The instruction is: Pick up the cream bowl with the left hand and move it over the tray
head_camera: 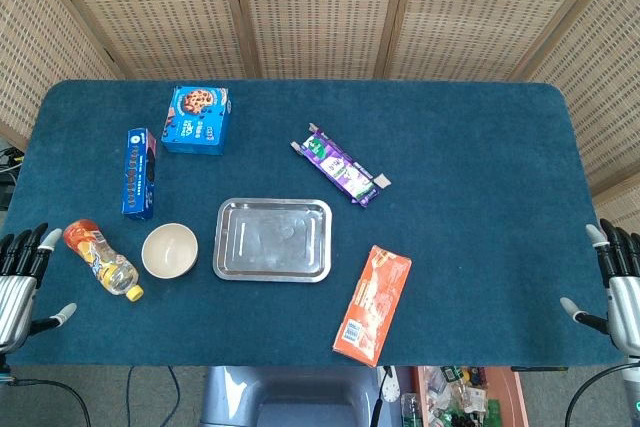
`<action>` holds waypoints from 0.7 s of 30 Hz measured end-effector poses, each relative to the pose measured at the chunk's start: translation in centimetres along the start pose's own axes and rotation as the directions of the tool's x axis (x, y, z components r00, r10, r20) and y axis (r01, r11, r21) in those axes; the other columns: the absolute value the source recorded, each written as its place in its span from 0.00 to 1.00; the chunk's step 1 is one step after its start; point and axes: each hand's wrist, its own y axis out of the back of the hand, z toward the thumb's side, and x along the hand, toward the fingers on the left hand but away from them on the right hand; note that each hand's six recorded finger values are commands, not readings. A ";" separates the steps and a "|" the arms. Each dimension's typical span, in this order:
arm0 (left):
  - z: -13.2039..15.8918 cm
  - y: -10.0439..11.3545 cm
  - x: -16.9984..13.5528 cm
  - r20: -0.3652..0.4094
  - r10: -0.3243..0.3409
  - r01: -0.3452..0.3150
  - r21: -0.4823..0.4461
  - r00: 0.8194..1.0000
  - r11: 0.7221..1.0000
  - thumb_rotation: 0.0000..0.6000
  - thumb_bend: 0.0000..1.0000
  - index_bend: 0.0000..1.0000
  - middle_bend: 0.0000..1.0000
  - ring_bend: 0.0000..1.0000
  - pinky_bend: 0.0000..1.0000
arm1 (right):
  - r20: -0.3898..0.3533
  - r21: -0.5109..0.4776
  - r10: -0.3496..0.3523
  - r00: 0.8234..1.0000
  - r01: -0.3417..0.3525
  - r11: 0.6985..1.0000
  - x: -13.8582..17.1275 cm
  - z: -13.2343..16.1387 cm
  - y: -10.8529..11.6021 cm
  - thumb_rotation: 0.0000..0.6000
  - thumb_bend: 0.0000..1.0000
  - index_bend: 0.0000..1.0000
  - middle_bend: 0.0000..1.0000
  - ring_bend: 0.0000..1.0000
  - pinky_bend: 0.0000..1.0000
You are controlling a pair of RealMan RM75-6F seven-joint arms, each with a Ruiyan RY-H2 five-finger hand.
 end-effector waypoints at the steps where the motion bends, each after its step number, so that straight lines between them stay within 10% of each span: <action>1: 0.0 0.0 0.0 -0.001 0.000 0.000 0.002 1.000 1.000 1.00 0.00 0.00 0.00 0.00 0.00 | 0.000 -0.002 0.003 1.000 -0.003 1.000 0.0 0.0 0.0 1.00 0.00 0.00 0.00 0.00 0.00; 16: 3.1 -4.6 2.9 0.152 -0.102 0.110 -0.049 0.983 0.993 1.00 0.00 0.00 0.00 0.00 0.00 | 0.025 -0.028 0.020 0.999 -0.020 0.999 -0.4 -0.4 0.0 1.00 0.00 0.00 0.00 0.00 0.00; 21: 5.6 -7.3 4.9 0.199 -0.162 0.180 -0.075 0.967 0.981 1.00 0.10 0.18 0.00 0.00 0.00 | 0.028 -0.030 0.032 0.999 -0.031 0.999 -0.6 -0.5 -0.3 1.00 0.00 0.00 0.00 0.00 0.00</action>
